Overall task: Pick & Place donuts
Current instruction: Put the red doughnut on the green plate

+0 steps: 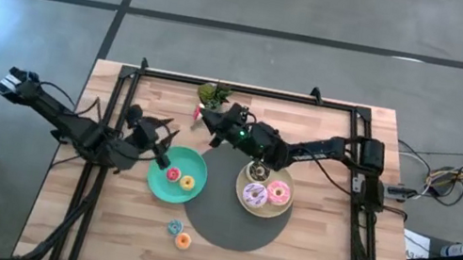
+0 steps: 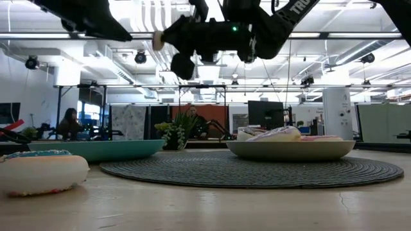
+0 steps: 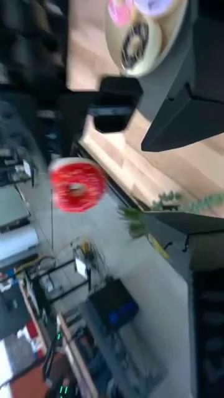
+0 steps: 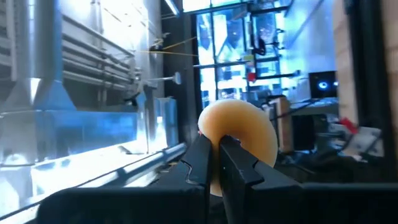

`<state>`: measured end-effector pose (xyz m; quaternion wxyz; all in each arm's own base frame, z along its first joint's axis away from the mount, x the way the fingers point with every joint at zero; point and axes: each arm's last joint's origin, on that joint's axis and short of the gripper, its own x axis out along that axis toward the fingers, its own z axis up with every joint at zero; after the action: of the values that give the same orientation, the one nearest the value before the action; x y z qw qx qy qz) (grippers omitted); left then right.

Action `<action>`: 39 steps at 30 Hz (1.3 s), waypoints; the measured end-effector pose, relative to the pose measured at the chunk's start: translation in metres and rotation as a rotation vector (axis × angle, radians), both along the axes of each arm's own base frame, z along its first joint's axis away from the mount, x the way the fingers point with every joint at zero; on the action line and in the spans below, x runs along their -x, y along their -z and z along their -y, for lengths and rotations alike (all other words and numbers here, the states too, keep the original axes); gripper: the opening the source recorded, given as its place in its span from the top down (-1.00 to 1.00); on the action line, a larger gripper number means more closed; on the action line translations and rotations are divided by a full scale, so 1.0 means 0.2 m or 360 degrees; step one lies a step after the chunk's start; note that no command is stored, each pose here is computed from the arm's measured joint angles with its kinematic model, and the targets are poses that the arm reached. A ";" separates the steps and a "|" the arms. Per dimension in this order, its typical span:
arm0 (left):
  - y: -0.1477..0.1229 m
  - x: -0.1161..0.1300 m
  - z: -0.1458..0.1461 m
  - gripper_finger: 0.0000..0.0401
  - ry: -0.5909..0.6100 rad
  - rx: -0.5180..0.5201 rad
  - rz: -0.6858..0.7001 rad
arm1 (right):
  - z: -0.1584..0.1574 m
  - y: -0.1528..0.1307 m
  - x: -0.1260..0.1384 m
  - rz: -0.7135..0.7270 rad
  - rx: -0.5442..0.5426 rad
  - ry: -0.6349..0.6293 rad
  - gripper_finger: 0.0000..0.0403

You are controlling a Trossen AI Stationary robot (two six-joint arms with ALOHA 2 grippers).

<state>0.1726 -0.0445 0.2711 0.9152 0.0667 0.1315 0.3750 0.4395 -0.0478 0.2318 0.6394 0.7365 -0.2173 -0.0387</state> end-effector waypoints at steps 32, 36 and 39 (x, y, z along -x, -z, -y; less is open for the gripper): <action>-0.07 -0.19 -0.05 0.16 -0.0113 -0.0312 -0.0136 | -0.02 -0.08 -0.08 -0.0047 -0.0202 -0.0117 0.94; -0.07 -0.19 -0.06 0.30 -0.0144 -0.0327 -0.0144 | -0.02 -0.08 -0.08 -0.0046 -0.0201 -0.0115 0.94; -0.07 -0.19 -0.06 0.46 -0.0145 -0.0327 -0.0145 | -0.02 -0.08 -0.08 -0.0048 -0.0196 -0.0114 0.94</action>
<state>0.2104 -0.0332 0.2858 0.8787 0.1711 0.1367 0.4243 0.4545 -0.0437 0.2476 0.5971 0.7810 -0.1784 -0.0402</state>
